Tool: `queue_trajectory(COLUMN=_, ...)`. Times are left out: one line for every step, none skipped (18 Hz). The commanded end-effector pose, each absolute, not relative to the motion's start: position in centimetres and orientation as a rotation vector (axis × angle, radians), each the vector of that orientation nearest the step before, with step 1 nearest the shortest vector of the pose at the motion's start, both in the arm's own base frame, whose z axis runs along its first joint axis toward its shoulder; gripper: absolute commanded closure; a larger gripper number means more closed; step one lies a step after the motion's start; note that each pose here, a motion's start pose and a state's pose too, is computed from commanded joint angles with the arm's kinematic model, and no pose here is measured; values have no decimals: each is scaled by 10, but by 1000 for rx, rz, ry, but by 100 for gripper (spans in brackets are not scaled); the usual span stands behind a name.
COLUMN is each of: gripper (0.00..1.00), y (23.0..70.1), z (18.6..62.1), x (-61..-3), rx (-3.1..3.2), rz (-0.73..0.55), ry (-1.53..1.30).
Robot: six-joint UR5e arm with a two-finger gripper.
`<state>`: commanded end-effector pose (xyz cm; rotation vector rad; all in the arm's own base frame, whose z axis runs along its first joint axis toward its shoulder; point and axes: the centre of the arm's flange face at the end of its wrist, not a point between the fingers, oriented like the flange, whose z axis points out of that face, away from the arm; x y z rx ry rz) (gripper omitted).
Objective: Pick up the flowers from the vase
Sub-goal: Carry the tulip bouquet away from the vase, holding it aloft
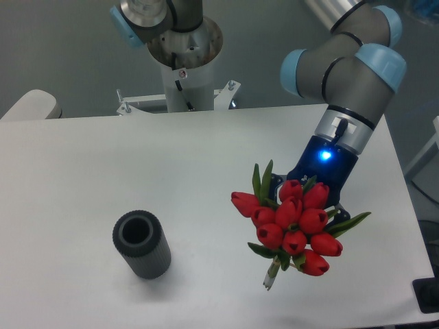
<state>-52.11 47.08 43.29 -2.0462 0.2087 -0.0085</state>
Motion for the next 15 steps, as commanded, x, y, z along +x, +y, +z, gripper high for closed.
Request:
queue_trajectory(gripper=64, y=471, z=432, x=-521, rx=-2047, rz=-10, ry=208)
queue_trajectory(gripper=64, y=471, z=431, x=-521, rx=-2047, rz=-9, ry=212)
queue_trajectory(gripper=64, y=471, z=431, x=-521, rx=-2047, rz=-9, ry=212)
queue_trajectory(gripper=64, y=471, z=432, x=-521, rx=-2046, rz=-7, ry=213)
queue_trajectory(gripper=64, y=471, z=432, x=-521, rx=-2046, rz=-7, ry=213)
queue_trajectory(gripper=64, y=471, z=431, x=-521, rx=-2047, rz=-8, ry=213)
queue_trajectory(gripper=64, y=471, z=432, x=-521, rx=-2046, rz=-5, ry=215)
queue_trajectory(gripper=64, y=471, z=431, x=-521, rx=-2046, rz=-6, ry=214)
queue_trajectory(gripper=64, y=471, z=431, x=-521, rx=-2046, rz=-6, ry=214)
queue_trajectory(gripper=64, y=472, z=431, x=-521, rx=-2046, rz=-7, ry=216)
queue_trajectory(gripper=64, y=472, z=431, x=-520, rx=-2047, rz=-9, ry=215)
queue_trajectory(gripper=64, y=471, z=431, x=-521, rx=-2047, rz=-8, ry=213)
queue_trajectory(gripper=64, y=471, z=431, x=-520, rx=-2047, rz=-9, ry=215)
queue_trajectory(gripper=64, y=471, z=431, x=-521, rx=-2047, rz=-8, ry=213)
queue_trajectory(gripper=64, y=471, z=431, x=-521, rx=-2047, rz=-8, ry=213)
